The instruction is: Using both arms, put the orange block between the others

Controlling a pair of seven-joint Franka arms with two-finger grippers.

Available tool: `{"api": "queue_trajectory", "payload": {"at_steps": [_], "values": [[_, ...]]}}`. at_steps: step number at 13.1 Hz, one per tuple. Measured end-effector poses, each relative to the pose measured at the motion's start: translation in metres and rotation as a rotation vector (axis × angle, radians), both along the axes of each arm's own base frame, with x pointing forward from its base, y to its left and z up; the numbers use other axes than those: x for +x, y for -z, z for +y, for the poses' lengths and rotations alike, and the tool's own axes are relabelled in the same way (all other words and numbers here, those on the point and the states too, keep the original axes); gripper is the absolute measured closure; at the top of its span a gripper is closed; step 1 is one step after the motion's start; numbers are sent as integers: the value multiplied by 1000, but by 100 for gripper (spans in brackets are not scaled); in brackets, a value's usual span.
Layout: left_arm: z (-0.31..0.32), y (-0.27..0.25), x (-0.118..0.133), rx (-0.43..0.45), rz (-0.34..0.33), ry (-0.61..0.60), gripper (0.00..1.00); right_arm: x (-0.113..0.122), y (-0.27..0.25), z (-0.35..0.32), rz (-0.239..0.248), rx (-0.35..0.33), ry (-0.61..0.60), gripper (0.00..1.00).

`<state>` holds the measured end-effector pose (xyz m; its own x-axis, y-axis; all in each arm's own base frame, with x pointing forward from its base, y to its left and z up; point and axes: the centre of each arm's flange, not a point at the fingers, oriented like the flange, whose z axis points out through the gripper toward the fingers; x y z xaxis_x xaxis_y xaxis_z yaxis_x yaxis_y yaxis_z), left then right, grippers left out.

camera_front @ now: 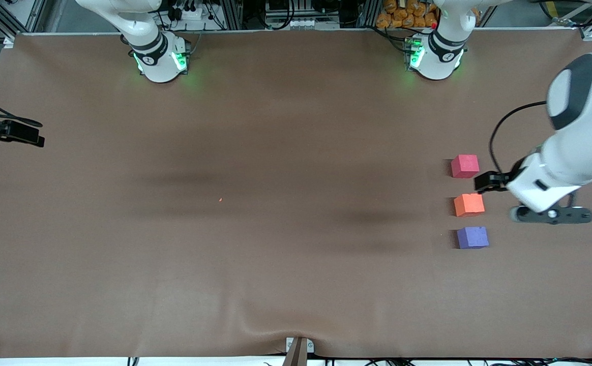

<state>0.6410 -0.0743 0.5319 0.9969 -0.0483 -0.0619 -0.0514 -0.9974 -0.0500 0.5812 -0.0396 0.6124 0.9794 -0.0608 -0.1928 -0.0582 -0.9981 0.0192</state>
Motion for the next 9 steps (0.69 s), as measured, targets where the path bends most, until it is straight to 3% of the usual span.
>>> {"api": "queue_trajectory", "payload": {"at_steps": [4,9], "values": [[13,-27,-12,26,-36,8,0,0,0,0,1,0,0,0],[4,-34,-45,37,-28,26,0,0,0,0,1,0,0,0]]}}
